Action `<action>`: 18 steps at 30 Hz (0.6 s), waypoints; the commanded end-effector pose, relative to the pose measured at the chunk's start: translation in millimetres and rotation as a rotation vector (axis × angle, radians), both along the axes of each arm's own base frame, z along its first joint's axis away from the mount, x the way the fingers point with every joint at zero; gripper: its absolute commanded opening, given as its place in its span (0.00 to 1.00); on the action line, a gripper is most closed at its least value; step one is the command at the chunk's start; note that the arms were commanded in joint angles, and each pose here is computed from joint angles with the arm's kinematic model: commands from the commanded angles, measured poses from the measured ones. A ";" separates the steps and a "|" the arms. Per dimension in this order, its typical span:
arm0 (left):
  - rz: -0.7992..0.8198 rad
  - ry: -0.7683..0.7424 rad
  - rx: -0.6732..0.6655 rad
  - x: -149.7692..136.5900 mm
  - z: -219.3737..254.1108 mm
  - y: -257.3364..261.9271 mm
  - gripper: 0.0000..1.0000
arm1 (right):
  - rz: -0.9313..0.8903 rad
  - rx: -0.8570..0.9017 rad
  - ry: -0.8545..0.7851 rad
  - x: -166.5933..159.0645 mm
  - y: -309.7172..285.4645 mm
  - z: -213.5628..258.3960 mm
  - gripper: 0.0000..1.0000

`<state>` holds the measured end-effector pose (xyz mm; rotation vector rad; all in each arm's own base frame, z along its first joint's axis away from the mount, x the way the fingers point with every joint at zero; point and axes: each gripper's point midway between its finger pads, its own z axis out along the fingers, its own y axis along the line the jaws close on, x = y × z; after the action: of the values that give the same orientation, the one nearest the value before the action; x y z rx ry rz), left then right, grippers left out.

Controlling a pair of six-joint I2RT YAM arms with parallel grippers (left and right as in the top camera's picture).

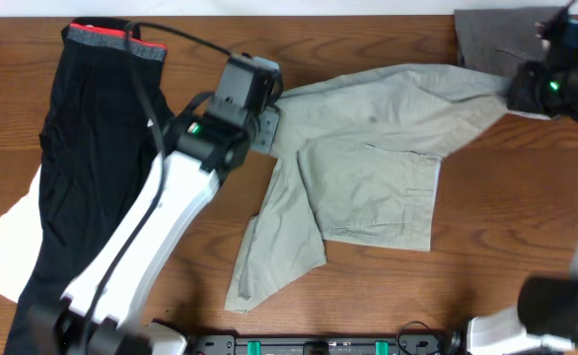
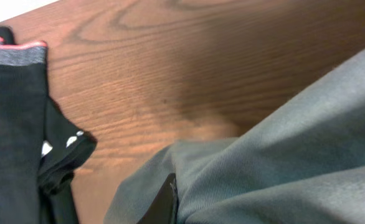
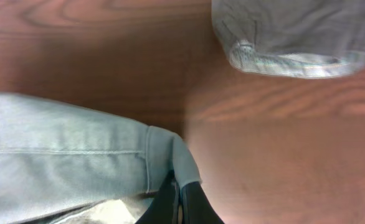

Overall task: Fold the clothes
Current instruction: 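Pull the shorts' left side outward with the left gripper to spread them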

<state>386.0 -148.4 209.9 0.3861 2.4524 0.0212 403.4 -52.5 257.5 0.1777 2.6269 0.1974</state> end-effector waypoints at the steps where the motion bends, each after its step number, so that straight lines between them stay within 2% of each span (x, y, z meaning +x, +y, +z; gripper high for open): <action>1: 0.062 -0.002 0.023 30.1 -22.4 8.6 0.06 | 0.016 0.013 0.059 30.2 -1.3 -45.0 0.01; 5: 0.080 -0.015 0.017 65.5 -58.3 2.5 0.06 | 0.034 0.034 0.080 74.2 -2.5 -104.7 0.01; 11: 0.083 -0.098 -0.021 111.6 -95.9 -15.4 0.06 | 0.064 0.097 0.056 119.1 2.0 -172.6 0.01; 13: 0.078 -0.119 -0.024 122.2 -105.9 -18.6 0.15 | 0.056 0.103 0.049 129.3 1.5 -190.8 0.01; 15: 0.068 -0.120 -0.012 127.2 -117.0 -18.6 0.32 | 0.053 0.106 0.051 134.3 0.6 -204.3 0.01; 18: 0.066 -0.095 0.018 126.5 -124.6 -8.1 0.45 | 0.050 0.107 0.060 135.7 -1.1 -215.8 0.01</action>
<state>505.1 -171.6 82.2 0.3167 2.3773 0.0407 537.1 -58.9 45.2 0.1486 2.6865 0.3210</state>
